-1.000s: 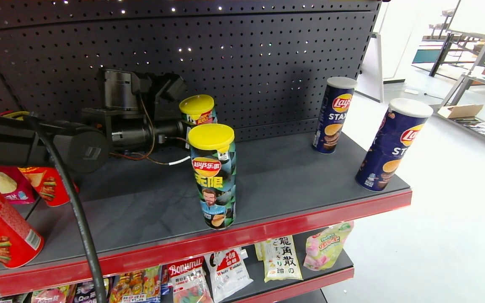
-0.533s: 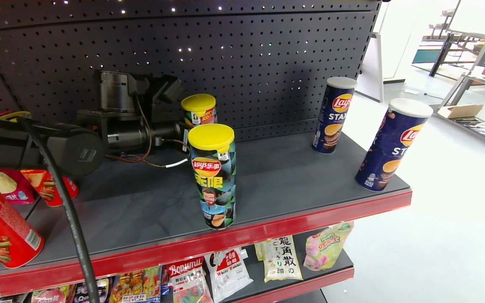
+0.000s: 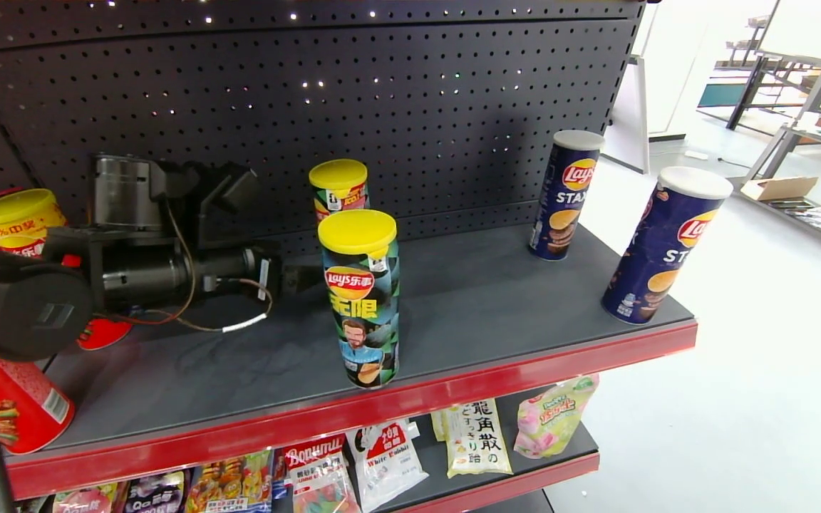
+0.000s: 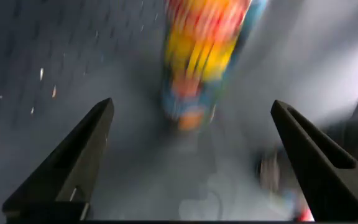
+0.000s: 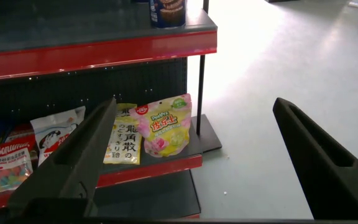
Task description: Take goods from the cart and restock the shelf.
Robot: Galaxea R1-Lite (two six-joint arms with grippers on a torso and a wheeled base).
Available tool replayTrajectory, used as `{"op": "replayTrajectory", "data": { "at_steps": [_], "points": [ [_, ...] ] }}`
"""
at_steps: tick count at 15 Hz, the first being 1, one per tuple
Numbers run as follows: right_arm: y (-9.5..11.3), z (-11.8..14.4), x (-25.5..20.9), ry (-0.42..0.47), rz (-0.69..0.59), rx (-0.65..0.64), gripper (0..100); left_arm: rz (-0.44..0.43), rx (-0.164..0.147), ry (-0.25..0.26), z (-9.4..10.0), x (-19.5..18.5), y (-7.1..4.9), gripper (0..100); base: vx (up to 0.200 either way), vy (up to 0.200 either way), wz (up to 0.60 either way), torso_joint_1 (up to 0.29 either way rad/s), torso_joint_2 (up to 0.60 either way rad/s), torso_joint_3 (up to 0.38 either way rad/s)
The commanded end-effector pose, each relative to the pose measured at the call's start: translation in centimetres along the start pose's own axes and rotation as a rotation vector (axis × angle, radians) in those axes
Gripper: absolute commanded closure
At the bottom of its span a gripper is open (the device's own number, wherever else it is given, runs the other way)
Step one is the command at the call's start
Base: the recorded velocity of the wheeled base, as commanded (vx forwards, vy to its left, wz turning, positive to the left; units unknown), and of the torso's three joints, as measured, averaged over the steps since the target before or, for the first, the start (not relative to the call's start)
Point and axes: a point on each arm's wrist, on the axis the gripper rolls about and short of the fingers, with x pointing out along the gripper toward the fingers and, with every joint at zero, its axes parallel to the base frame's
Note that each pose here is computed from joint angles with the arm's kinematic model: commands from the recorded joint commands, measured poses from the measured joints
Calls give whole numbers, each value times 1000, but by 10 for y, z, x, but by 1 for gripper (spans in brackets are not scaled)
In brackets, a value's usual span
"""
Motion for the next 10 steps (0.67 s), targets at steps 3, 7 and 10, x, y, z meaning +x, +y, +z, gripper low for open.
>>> {"op": "replayTrajectory", "data": {
  "at_steps": [3, 7, 10],
  "points": [
    [0, 0, 0, 0, 1, -2, 0, 47, -2, -33, -41, -112, -34, 0, 0, 0, 0, 0, 0, 0],
    [0, 0, 0, 2, 1, -2, 0, 44, -17, -190, -94, -214, -79, 0, 0, 0, 0, 0, 0, 0],
    [0, 0, 0, 0, 1, 0, 0, 46, -14, -257, -120, -276, -106, 0, 0, 0, 0, 0, 0, 0]
  ]
}}
